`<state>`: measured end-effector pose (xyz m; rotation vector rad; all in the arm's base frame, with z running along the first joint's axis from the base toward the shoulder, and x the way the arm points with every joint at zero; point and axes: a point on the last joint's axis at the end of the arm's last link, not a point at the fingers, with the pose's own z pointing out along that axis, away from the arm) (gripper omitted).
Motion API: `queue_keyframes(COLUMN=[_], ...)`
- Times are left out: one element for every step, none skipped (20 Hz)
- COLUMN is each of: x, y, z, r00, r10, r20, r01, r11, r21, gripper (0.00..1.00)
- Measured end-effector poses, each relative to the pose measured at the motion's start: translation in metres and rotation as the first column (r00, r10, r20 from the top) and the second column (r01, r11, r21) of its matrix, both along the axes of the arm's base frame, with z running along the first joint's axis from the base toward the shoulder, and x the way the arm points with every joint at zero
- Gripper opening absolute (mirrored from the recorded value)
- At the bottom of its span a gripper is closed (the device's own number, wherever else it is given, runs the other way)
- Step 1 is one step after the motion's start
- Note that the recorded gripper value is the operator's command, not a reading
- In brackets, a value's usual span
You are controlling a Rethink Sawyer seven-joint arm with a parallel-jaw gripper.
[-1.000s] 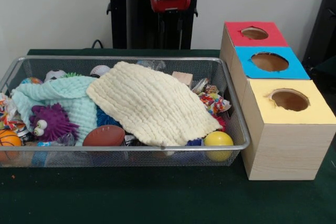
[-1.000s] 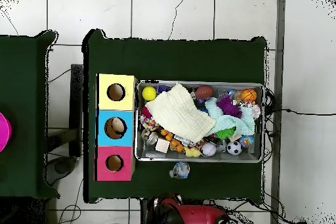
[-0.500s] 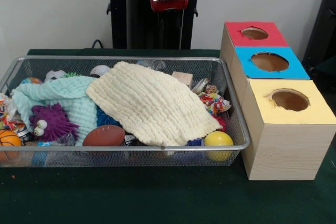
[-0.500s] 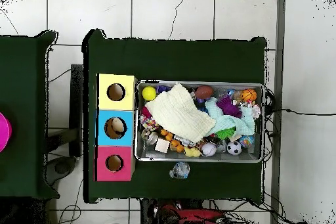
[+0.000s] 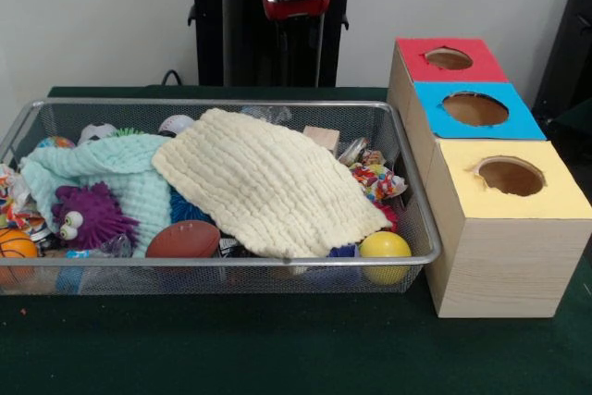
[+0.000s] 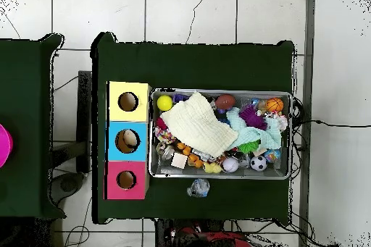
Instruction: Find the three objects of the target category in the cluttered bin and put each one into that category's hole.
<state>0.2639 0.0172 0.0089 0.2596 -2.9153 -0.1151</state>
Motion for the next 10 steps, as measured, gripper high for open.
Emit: queue_keyframes(x=[0.0008,0.0012,0.0018,0.002,0.0031,0.0036,0.0041,0.0047,0.0062,0.0067], y=[-0.0009,-0.0012,-0.0016,-0.0017,-0.0022,-0.0024,-0.0026,-0.0028,-0.0036,-0.0038], z=[0.0005,0.0007,0.001,0.0011,0.0018,0.002,0.0023,0.0027,0.0036,0.0039], r00=[1.0,1.0,1.0,1.0,0.9999,0.9999,0.9999,0.9999,0.9998,0.9998], r10=[-0.002,-0.003,-0.003,-0.003,-0.003,-0.003,-0.003,-0.003,-0.003,-0.003], r20=[0.002,0.004,0.006,0.006,0.01,0.012,0.013,0.015,0.02,0.022], r01=[0.002,0.003,0.003,0.003,0.003,0.003,0.003,0.003,0.003,0.003], r11=[1.0,1.0,1.0,1.0,1.0,1.0,1.0,1.0,1.0,0.9999], r21=[-0.001,-0.002,-0.002,-0.003,-0.004,-0.005,-0.006,-0.007,-0.009,-0.01], gripper=[1.0,1.0,1.0,1.0,1.0,1.0,1.0,1.0,1.0,1.0])
